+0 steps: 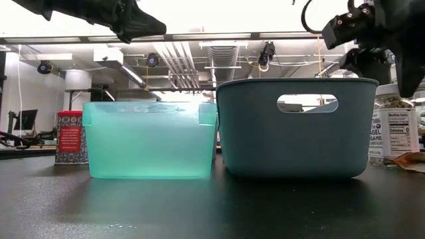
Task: Sort spices by type
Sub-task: Put the bottom white seasoning bottle into the green bin
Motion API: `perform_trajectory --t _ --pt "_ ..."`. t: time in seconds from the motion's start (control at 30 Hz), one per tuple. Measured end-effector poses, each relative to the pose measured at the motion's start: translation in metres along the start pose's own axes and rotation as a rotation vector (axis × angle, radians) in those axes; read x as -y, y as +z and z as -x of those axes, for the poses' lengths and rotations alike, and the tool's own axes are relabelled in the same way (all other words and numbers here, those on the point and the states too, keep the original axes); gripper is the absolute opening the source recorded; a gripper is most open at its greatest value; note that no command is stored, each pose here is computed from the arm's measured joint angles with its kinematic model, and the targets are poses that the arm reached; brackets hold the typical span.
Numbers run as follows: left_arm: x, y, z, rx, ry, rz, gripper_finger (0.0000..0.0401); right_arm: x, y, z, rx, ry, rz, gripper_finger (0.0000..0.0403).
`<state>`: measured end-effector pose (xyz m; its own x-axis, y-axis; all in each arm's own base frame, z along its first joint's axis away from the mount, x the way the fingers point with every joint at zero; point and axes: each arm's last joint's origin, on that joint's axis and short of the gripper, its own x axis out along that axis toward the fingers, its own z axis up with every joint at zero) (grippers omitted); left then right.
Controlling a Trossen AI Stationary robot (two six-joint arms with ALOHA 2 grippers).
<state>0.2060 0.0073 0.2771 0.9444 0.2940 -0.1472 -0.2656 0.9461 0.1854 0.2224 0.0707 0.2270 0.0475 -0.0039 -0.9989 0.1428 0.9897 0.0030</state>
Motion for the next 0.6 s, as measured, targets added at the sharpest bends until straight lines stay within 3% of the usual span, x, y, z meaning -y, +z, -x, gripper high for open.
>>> perform_trajectory --t 0.2,0.47,0.6 --pt "0.002 -0.003 -0.004 -0.017 -0.002 -0.005 0.0075 -0.001 0.003 -0.005 -0.018 -0.008 0.005 0.0296" --pt "0.005 -0.009 -0.012 -0.048 -0.007 -0.015 0.0075 0.0 0.001 0.0 0.002 0.005 -0.007 0.0202" --pt "0.006 -0.01 -0.014 -0.053 -0.008 -0.018 0.0075 0.001 -0.002 0.007 0.006 0.006 -0.02 0.0198"
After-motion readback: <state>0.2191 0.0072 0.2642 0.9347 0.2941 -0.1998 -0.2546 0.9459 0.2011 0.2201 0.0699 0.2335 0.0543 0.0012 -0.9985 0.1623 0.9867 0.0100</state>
